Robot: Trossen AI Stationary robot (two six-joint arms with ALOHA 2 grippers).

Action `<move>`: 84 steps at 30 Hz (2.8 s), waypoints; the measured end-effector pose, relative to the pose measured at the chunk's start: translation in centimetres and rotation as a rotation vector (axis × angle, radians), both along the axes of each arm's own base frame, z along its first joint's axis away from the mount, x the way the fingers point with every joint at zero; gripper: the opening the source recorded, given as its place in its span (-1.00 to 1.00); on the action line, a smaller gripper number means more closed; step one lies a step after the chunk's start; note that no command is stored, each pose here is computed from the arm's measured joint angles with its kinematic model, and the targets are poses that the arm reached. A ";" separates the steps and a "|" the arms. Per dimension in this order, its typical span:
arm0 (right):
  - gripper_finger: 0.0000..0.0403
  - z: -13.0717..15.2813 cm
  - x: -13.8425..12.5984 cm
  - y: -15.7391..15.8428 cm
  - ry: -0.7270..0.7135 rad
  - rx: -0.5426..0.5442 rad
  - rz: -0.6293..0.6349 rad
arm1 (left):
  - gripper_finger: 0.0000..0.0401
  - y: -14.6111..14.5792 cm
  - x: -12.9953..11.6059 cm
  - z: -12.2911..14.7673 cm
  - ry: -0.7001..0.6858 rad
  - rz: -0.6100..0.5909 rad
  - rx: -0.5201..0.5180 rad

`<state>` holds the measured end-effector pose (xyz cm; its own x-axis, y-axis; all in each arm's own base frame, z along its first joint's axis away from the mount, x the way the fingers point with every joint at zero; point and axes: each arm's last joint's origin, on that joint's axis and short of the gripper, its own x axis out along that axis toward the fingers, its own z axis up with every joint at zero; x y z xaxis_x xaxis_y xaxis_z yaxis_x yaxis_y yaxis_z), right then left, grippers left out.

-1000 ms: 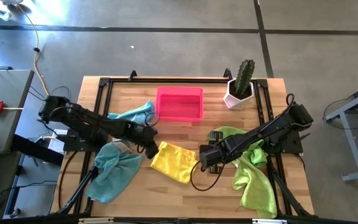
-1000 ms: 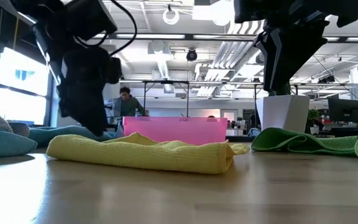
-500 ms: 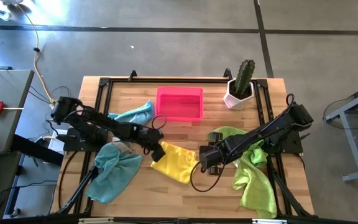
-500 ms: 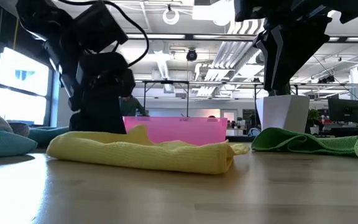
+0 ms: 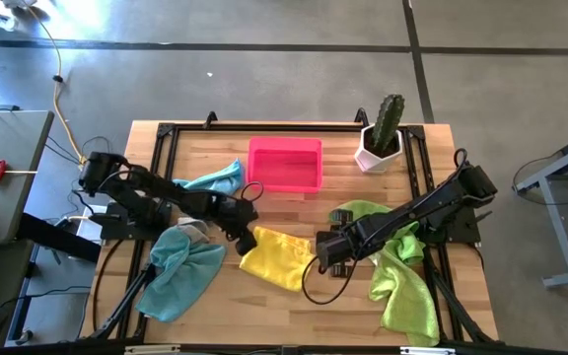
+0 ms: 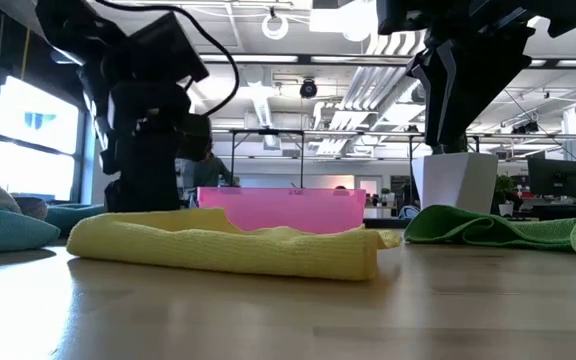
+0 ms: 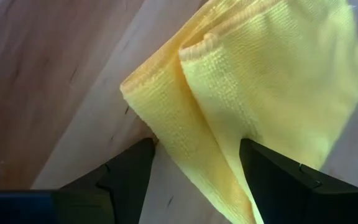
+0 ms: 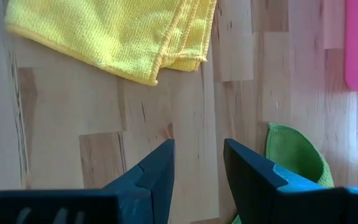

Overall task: Fold microfiber towels
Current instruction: Put the folded yellow microfiber cloth into the pink bin

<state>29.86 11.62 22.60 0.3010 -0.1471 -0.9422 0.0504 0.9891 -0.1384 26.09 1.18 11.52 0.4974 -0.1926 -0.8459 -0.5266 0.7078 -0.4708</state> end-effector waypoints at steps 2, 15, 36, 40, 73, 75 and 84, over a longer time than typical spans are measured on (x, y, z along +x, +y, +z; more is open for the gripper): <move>-0.34 0.0 0.0 0.0 -0.001 0.006 -0.003 | 0.18 0.1 0.1 0.0 -0.022 -0.033 -0.061; -0.34 0.0 0.1 0.1 -0.004 0.033 -0.007 | 0.17 1.8 -0.6 -0.2 -0.006 -0.079 -0.155; -0.34 0.0 0.2 0.2 -0.008 0.032 0.016 | 0.18 -0.3 1.0 0.4 -0.122 -0.011 -0.085; -0.34 0.0 0.3 0.2 -0.018 0.034 0.023 | 0.16 -1.2 1.0 0.4 -0.113 0.038 -0.016; -0.34 0.0 -0.4 1.1 0.004 0.026 0.023 | -0.98 0.2 5.9 5.0 -0.121 -0.266 0.141; -0.34 0.0 -0.5 1.1 0.007 0.022 0.021 | -0.99 1.1 6.5 6.5 -0.103 -0.322 0.246; -0.34 -0.1 -0.5 1.2 0.010 0.024 0.008 | -0.99 5.1 8.4 11.8 -0.120 -0.563 0.755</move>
<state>29.31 12.78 22.54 0.2924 -0.1225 -0.9484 0.0411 0.9925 -0.1155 34.48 6.29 23.27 0.5897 0.1460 -0.7943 0.0072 0.9825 0.1859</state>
